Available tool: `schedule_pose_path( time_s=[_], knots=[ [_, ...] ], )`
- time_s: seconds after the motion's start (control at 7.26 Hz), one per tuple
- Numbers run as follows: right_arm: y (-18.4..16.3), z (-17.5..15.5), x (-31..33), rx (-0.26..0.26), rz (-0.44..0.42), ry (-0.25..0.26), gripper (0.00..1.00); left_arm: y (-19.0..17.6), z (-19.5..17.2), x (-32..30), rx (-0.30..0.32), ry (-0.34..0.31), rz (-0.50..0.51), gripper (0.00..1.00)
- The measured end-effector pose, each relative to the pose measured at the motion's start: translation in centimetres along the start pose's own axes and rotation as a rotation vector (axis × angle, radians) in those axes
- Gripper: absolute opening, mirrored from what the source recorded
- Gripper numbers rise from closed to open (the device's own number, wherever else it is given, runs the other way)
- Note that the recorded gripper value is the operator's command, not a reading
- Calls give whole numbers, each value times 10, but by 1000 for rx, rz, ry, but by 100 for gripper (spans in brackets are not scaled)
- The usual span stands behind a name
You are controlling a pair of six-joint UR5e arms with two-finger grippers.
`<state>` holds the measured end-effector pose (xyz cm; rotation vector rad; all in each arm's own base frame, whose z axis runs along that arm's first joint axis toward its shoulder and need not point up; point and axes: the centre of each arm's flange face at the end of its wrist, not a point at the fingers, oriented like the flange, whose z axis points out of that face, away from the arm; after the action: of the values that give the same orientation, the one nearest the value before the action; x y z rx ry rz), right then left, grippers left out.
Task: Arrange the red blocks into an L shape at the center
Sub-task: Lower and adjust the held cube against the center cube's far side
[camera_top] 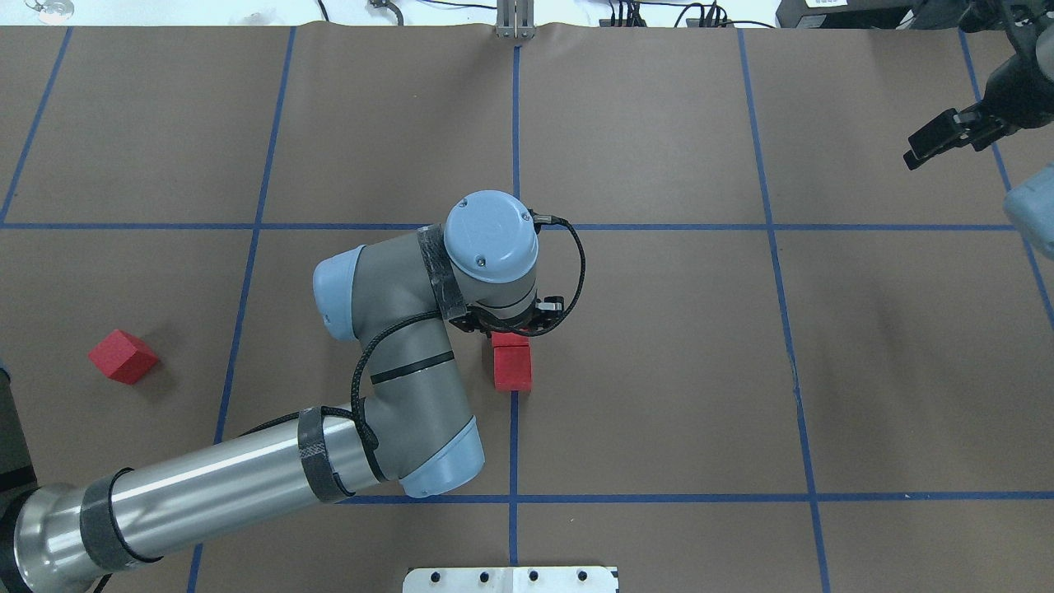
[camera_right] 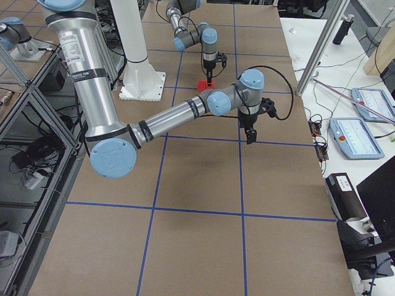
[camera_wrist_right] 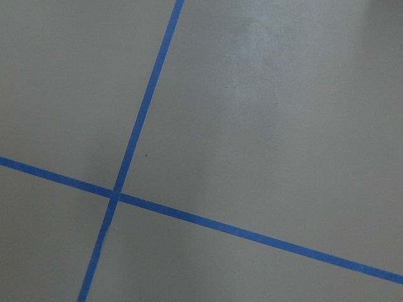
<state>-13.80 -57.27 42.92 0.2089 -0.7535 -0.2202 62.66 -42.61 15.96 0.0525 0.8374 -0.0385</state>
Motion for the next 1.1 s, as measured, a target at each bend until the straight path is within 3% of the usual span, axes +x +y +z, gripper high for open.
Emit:
schedule_pose_path(
  time_s=[0.69, 1.1],
  knots=[
    [0, 1, 1, -1, 2, 0, 99, 5, 4, 2, 4, -5, 3, 30],
    [1, 1, 1, -2, 3, 1, 99, 5, 4, 2, 4, -6, 3, 38]
  ],
)
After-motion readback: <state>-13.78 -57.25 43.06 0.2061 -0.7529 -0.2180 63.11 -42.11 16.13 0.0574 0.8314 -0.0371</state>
